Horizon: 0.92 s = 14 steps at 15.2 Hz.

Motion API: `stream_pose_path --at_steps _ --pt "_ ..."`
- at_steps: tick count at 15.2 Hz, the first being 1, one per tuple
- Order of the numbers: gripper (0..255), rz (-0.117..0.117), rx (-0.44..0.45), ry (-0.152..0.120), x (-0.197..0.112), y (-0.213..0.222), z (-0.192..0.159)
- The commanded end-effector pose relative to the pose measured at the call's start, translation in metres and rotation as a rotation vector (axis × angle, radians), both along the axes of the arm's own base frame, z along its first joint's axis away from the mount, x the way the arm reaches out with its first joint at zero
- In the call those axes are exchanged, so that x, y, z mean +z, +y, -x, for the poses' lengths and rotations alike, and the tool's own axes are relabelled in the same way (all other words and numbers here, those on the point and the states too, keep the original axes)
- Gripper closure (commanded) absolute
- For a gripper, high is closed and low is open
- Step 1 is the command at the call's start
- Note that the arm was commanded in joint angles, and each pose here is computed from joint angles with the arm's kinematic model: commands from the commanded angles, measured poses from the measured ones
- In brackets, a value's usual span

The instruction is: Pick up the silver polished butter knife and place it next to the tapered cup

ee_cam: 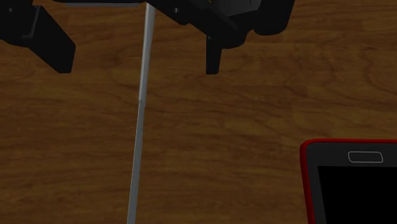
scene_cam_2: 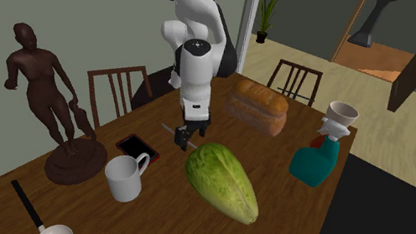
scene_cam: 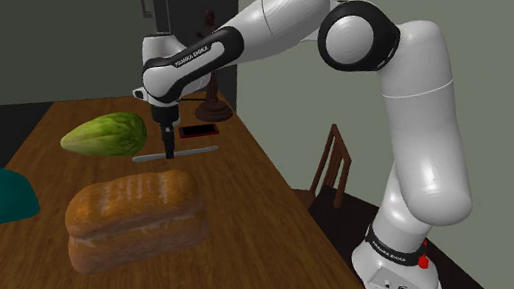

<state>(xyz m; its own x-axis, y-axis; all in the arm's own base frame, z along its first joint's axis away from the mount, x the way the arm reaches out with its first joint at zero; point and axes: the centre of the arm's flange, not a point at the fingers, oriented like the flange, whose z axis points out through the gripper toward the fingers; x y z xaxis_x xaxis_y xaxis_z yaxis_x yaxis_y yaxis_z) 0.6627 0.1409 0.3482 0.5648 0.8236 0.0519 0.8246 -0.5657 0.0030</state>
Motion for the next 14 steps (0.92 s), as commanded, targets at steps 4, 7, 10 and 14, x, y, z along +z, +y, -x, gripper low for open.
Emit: stream_pose_path --at_steps 4,7,10,14 --pt "255 0.000 0.000 0.000 0.000 0.000 0.000" --pt "255 0.000 0.000 0.000 0.000 0.000 0.000" --pt "255 0.000 0.000 0.000 0.000 0.000 0.000" --pt "255 0.000 0.000 0.000 0.010 0.000 0.000"
